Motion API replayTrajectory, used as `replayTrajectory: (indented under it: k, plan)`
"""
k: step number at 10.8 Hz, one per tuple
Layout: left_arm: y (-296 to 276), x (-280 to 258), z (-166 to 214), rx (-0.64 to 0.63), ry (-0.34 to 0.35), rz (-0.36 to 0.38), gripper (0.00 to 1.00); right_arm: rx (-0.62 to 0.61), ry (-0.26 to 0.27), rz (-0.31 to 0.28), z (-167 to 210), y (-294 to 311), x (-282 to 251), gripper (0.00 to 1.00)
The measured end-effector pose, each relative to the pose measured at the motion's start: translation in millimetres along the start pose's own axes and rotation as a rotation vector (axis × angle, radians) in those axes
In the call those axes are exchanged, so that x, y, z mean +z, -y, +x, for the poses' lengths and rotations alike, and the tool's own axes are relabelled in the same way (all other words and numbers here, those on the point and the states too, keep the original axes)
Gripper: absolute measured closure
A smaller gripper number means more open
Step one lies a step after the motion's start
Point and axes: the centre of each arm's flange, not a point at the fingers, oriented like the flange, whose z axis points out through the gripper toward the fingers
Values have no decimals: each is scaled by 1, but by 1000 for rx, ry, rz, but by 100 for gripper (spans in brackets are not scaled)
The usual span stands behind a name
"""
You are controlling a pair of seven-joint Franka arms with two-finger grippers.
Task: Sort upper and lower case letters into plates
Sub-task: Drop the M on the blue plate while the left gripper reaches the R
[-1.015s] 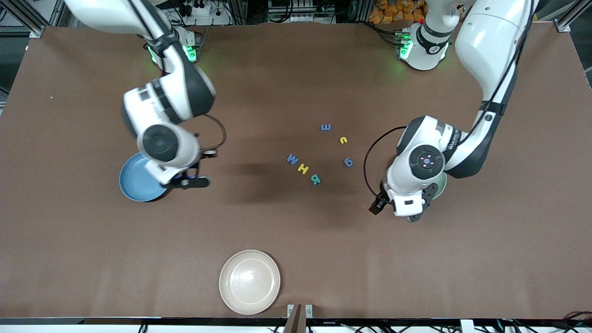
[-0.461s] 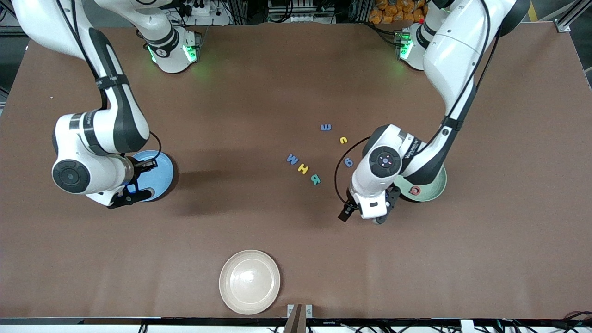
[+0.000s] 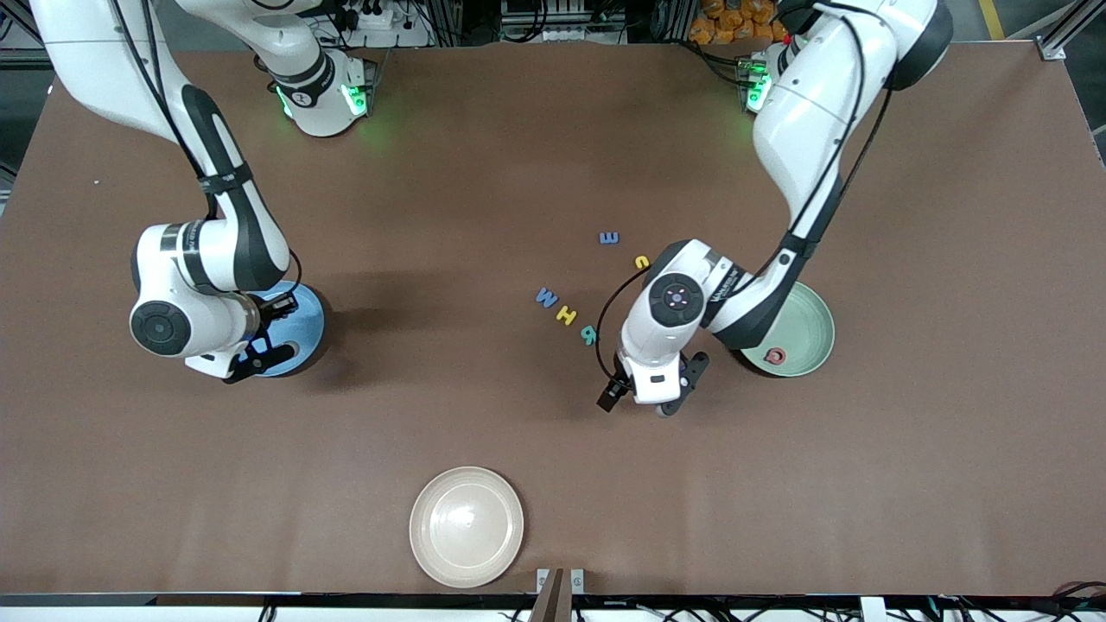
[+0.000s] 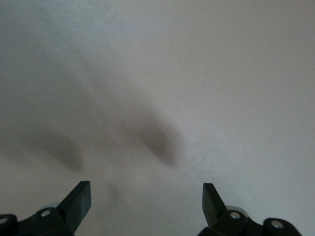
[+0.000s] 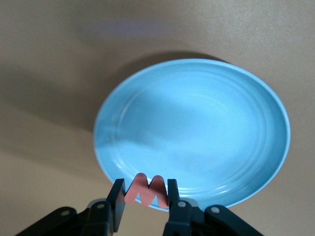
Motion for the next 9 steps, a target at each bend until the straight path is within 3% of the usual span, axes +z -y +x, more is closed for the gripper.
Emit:
replayTrajectory:
  k: [2,5,9]
  plan:
    - [-2,17,-23,77,-29,-17,0,-26,2,-1,-3,-10,4,40]
    - [-7,13,-52,130,-18,5,0,-32,-6,-5,-1,-8,-2,1]
    - [-2,4,-85,150,46,111,0,-31,-43,20,-12,15,-92,0]
